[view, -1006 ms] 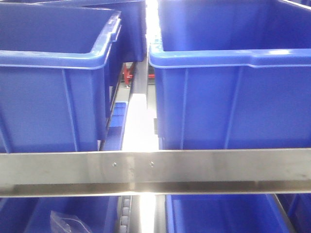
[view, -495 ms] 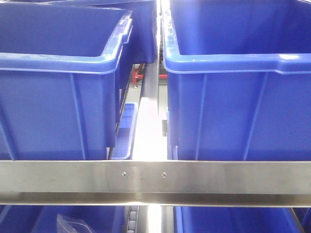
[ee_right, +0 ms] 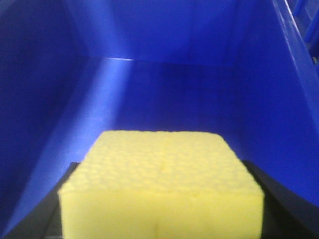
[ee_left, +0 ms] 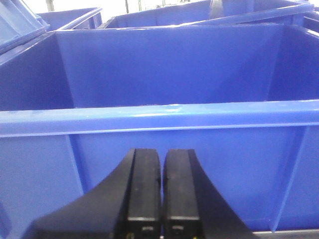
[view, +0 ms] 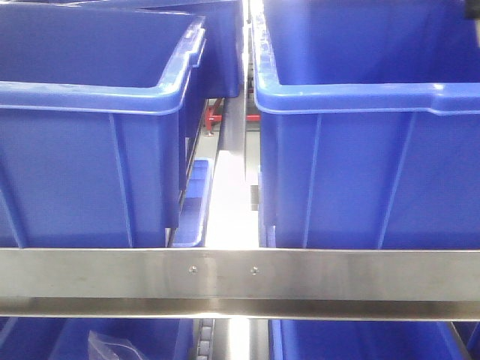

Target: Place yellow foam block on left shelf second layer

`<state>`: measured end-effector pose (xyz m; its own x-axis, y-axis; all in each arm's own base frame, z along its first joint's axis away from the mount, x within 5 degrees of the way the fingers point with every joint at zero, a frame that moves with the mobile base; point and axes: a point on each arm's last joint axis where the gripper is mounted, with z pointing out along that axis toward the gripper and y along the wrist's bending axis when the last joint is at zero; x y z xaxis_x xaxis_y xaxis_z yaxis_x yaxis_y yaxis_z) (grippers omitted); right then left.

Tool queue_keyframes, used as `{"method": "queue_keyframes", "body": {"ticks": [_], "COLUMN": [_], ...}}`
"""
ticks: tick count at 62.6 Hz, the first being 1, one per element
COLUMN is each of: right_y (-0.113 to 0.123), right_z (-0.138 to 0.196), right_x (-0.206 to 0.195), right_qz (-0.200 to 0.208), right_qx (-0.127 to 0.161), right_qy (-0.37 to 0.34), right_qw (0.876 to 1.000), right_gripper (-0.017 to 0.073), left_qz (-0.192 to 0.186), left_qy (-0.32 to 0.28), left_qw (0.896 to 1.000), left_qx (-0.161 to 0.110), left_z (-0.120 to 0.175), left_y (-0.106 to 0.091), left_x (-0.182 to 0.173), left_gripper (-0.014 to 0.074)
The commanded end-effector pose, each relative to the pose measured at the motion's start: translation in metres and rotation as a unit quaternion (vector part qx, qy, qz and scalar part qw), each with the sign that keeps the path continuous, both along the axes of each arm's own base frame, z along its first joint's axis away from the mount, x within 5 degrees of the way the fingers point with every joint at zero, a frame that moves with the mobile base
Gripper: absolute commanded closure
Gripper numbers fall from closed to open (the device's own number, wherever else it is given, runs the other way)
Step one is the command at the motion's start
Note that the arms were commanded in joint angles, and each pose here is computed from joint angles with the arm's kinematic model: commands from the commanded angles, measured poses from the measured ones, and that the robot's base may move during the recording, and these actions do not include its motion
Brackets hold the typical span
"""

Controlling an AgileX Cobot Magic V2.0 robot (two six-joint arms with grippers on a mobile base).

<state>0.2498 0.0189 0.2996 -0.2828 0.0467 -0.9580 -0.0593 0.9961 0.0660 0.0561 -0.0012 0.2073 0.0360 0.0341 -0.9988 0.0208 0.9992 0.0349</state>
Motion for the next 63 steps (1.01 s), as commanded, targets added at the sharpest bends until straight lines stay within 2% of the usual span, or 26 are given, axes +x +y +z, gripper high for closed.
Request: {"method": "queue_keyframes", "body": {"ticks": [1, 5, 12, 31, 37, 48, 63], "right_y": [0.002, 0.002, 0.002, 0.002, 0.000, -0.008, -0.012], "right_z": [0.029, 0.033, 0.039, 0.049, 0.054, 0.066, 0.062], "right_x": [0.010, 0.013, 0.016, 0.017, 0.013, -0.005, -0.052], "right_qz": [0.005, 0.005, 0.005, 0.003, 0.000, -0.014, -0.017], "right_qx": [-0.002, -0.002, 0.000, -0.001, 0.001, 0.001, 0.002], "right_qy": [-0.078, -0.080, -0.084, -0.078, -0.087, -0.113, -0.160], "right_qw": [0.997, 0.997, 0.996, 0.997, 0.996, 0.994, 0.987], "right_gripper": [0.0057, 0.0036, -0.0090, -0.0045, 0.0068, 0.0513, 0.0505], "left_qz": [-0.001, -0.001, -0.001, -0.001, -0.001, -0.001, -0.001], "left_qy": [-0.037, -0.037, -0.037, -0.037, -0.037, -0.037, -0.037], "left_qw": [0.999, 0.999, 0.999, 0.999, 0.999, 0.999, 0.999], "left_qx": [-0.005, -0.005, -0.005, -0.005, -0.005, -0.005, -0.005], "left_z": [0.000, 0.000, 0.000, 0.000, 0.000, 0.000, 0.000], "left_y": [0.000, 0.000, 0.000, 0.000, 0.000, 0.000, 0.000], "left_x": [-0.001, -0.001, -0.001, -0.001, -0.001, -0.001, -0.001], "left_gripper": [0.0470, 0.0470, 0.0470, 0.0470, 0.0470, 0.0470, 0.0470]}}
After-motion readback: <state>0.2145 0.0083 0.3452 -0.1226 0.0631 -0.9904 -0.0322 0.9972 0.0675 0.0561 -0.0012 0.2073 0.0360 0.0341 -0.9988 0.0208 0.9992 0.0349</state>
